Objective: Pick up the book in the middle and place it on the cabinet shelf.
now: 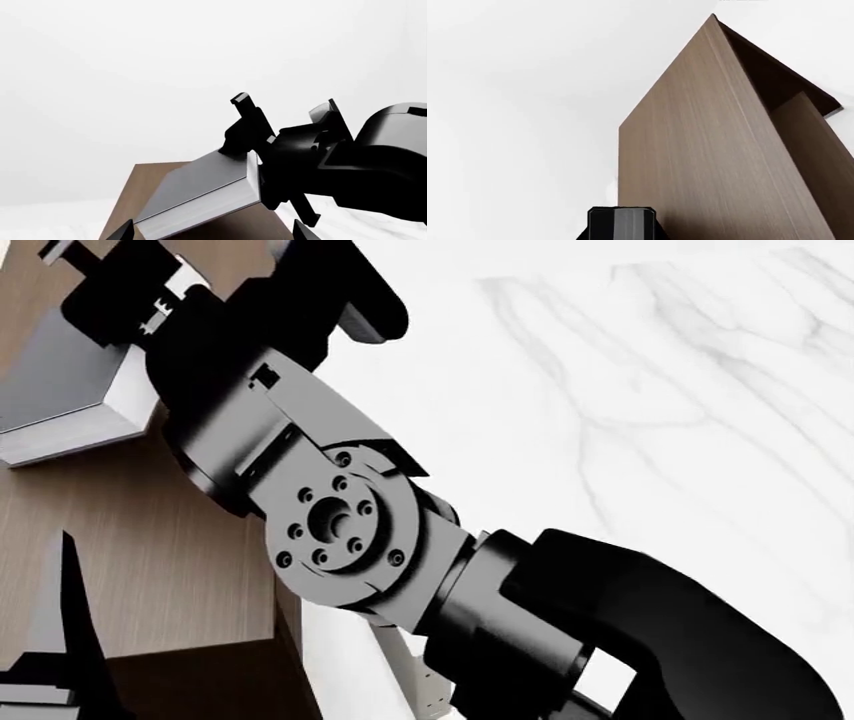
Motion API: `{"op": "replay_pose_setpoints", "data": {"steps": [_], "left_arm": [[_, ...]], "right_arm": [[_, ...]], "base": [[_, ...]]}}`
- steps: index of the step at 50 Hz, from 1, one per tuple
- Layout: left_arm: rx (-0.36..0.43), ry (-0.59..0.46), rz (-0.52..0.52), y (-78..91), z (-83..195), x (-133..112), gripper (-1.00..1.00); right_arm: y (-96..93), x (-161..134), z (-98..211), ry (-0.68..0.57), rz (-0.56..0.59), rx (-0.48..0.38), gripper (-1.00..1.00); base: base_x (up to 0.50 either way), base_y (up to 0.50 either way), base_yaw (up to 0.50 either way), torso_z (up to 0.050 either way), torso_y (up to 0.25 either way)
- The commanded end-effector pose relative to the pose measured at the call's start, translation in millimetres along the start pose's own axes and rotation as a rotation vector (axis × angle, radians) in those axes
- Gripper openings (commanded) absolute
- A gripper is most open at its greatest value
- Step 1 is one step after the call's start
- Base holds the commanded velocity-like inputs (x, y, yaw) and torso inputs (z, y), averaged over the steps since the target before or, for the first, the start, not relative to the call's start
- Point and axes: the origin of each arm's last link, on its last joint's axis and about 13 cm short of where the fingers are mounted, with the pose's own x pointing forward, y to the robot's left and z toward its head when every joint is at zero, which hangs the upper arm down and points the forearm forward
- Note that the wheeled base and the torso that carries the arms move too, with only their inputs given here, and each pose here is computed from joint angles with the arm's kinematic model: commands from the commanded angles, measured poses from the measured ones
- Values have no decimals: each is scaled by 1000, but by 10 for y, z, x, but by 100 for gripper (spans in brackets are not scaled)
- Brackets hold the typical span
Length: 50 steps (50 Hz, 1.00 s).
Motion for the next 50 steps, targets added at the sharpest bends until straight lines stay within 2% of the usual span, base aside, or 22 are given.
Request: {"op": "replay_pose_setpoints", "data": {"steps": [1, 2, 9, 26, 34, 50], "left_arm": [[-1, -1, -1, -1, -2, 0, 100], [-1, -1, -1, 0, -1, 1, 100], [-1, -2, -1, 1, -2, 3, 100], [0, 0, -8, -2, -6, 3, 100], [2, 2, -5, -1, -13, 2, 100], [2, 1, -2, 7, -7, -5, 100]], "right_arm": [[0, 3, 8, -14, 29, -60, -100], [7, -2, 10, -16, 31, -62, 100], [2, -5, 13, -15, 29, -64, 100], [-169, -22, 128, -50, 1, -38, 100], [-311, -83, 265, -93, -22, -11, 100], [-381, -264, 514, -164, -42, 0, 100]], "base": [[0, 0, 0, 0, 0], [0, 0, 0, 0, 0], [0, 0, 0, 0, 1], [0, 0, 0, 0, 1], [0, 0, 0, 0, 0], [0, 0, 0, 0, 1]]}}
